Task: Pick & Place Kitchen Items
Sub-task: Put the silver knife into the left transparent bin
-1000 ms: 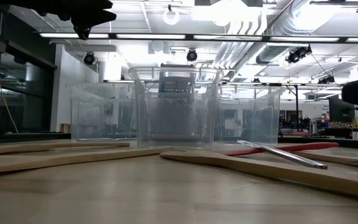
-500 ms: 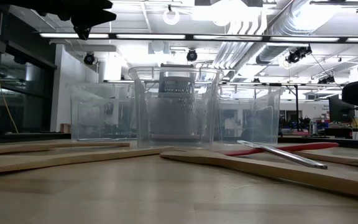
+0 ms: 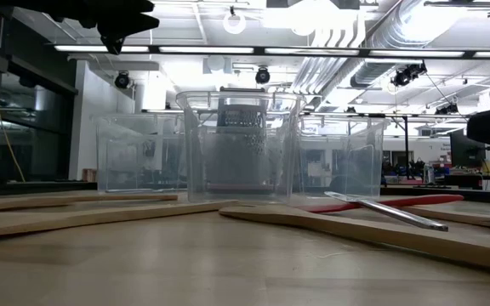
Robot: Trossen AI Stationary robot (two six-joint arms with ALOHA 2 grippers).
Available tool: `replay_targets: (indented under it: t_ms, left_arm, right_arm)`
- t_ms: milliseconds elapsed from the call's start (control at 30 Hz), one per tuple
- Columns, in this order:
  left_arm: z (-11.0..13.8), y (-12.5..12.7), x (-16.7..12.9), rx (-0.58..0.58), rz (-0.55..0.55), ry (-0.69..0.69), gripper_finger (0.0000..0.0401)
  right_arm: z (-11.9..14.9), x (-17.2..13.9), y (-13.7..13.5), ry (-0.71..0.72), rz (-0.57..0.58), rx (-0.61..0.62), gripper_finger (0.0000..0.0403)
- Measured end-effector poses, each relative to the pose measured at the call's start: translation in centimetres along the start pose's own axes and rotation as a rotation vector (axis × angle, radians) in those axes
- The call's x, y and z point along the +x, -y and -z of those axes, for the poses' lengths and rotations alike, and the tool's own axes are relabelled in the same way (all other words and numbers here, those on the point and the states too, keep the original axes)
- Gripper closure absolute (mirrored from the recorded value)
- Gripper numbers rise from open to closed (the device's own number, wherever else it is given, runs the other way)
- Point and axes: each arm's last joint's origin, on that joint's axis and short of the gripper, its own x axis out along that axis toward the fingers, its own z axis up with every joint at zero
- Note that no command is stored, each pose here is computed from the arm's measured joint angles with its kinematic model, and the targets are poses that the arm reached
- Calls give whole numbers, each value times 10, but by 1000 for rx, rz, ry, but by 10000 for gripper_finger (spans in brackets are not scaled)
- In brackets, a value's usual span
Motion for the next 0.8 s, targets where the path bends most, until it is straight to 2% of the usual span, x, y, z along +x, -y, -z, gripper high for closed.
replay_targets:
  t_ms: [367,500,800]
  left_arm:
    - [0,0,0,0,0,0,249]
    - [0,0,0,0,0,0,249]
    - [0,0,0,0,0,1,249]
  right_arm:
    - [6,-18,9,-19,-32,113,371]
    - [4,-32,14,16,-70,164,371]
    - [0,-81,34,249,-185,277,371]
